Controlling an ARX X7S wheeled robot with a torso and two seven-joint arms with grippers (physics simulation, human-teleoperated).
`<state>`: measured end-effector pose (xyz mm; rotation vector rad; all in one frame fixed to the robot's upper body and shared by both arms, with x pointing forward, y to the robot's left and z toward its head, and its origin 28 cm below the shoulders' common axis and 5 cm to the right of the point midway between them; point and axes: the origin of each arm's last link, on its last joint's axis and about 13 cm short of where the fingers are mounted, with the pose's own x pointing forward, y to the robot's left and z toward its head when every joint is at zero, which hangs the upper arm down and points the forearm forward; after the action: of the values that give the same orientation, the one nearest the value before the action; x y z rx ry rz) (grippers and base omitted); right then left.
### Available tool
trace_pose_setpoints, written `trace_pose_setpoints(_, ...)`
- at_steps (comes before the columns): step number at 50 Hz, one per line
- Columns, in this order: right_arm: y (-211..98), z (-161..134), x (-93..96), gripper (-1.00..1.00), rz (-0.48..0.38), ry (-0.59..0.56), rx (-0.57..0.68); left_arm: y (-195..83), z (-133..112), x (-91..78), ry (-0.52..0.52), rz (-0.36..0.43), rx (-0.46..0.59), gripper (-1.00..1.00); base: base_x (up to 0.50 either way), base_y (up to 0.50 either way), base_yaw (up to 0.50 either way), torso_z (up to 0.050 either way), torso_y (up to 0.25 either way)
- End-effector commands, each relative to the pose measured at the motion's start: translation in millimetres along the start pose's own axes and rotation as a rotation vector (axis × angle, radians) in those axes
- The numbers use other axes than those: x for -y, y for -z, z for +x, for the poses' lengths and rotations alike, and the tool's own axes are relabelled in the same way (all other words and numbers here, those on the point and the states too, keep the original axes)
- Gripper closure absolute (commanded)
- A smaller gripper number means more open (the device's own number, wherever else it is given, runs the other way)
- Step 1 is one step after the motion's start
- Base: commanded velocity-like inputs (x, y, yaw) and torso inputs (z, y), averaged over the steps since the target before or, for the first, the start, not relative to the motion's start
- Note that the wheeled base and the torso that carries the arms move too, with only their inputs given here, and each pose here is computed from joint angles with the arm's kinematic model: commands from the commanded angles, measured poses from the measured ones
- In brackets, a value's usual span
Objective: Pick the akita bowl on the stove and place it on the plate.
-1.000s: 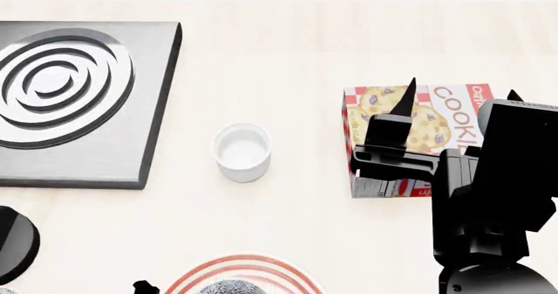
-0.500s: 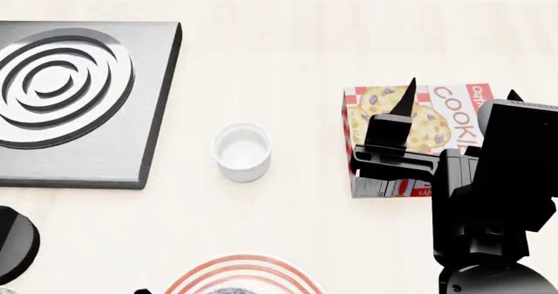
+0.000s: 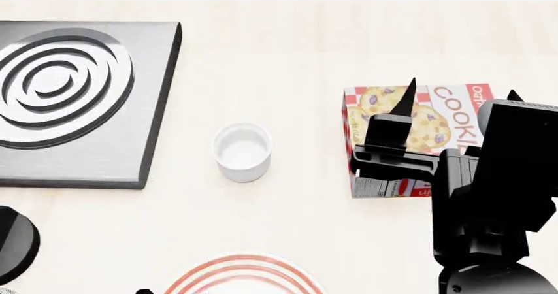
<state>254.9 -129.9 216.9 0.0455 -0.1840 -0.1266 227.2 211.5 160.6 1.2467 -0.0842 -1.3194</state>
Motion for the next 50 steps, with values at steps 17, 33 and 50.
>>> trace_pose_setpoints(17, -0.3, 0.9, 1.0, -1.00, 0.014, 0.005, 0.008, -18.3, -12.2, -27.7, -0.133, -0.019, 0.075, -1.00, 0.00, 0.00, 0.00, 0.000, 0.000)
trace_pose_setpoints(33, 0.6, 0.6, 0.9, -1.00, 0.013, 0.007, 0.009, -41.4, -16.7, -49.5, -0.235, -0.049, 0.184, -1.00, 0.00, 0.00, 0.00, 0.000, 0.000)
trace_pose_setpoints(50, -0.2, 0.4, 0.6, -1.00, 0.011, 0.005, 0.008, -54.6, -28.1, -60.5, -0.377, -0.194, 0.298, -1.00, 0.00, 0.00, 0.00, 0.000, 0.000)
